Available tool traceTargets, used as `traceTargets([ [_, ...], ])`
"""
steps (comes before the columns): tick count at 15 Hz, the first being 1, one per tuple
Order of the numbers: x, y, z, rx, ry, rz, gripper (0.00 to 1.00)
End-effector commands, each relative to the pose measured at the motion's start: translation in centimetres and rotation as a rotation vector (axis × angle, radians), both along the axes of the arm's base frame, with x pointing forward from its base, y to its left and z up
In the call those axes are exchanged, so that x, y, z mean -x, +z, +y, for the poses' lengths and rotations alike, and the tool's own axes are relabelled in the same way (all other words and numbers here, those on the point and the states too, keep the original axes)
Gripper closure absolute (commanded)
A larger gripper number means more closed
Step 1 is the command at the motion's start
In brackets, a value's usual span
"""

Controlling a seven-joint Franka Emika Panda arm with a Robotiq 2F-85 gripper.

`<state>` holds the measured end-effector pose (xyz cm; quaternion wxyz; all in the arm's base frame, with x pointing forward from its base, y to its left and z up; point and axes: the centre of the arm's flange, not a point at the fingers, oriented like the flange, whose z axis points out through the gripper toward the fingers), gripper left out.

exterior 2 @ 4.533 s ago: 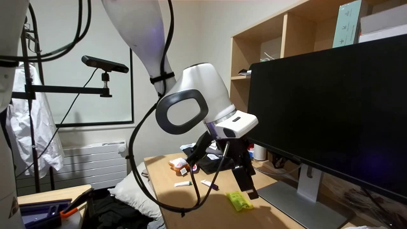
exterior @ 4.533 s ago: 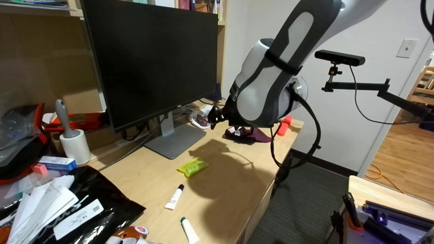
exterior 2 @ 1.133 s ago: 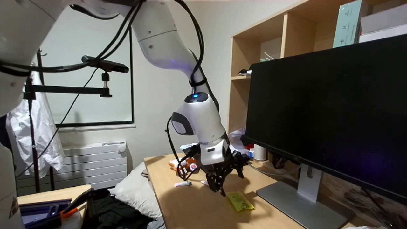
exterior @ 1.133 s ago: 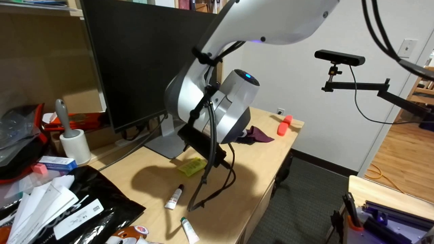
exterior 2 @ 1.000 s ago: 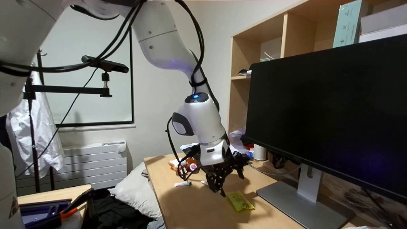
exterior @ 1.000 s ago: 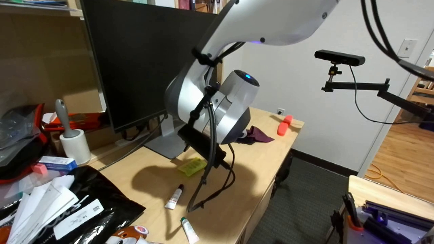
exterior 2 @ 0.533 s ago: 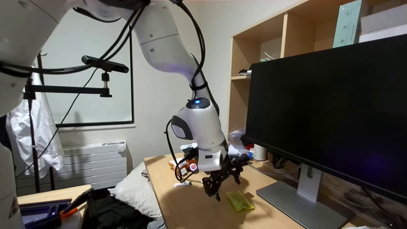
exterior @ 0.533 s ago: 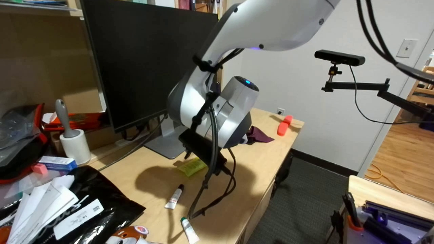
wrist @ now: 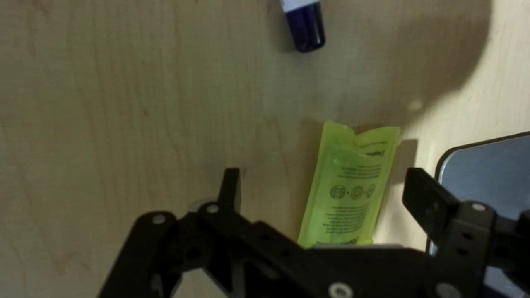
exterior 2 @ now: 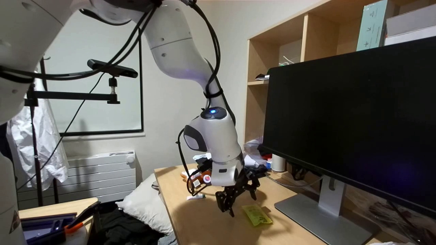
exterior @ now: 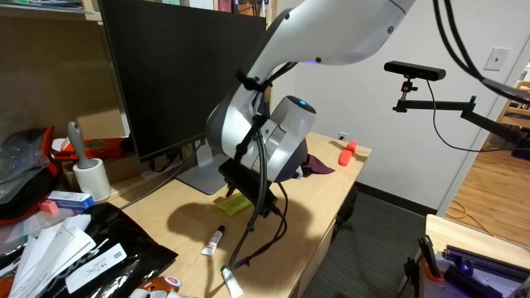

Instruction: Move the yellow sachet to the right

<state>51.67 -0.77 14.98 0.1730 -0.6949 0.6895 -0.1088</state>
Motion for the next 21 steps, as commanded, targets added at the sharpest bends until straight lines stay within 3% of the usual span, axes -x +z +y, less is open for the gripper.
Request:
traceTargets([
  [1, -0.4, 0.7, 0.0, -0.006, -0.033, 0.017, 0.0],
  [6, 0.0, -0.1, -0.1, -0.006, -0.009, 0.007, 0.0],
  [14, -4.7, 0.4, 5.2, 0.01, -0.179, 0.06, 0.0],
  [21, -8.1, 1.5, 5.5, 0.034, -0.316, 0.093, 0.0],
])
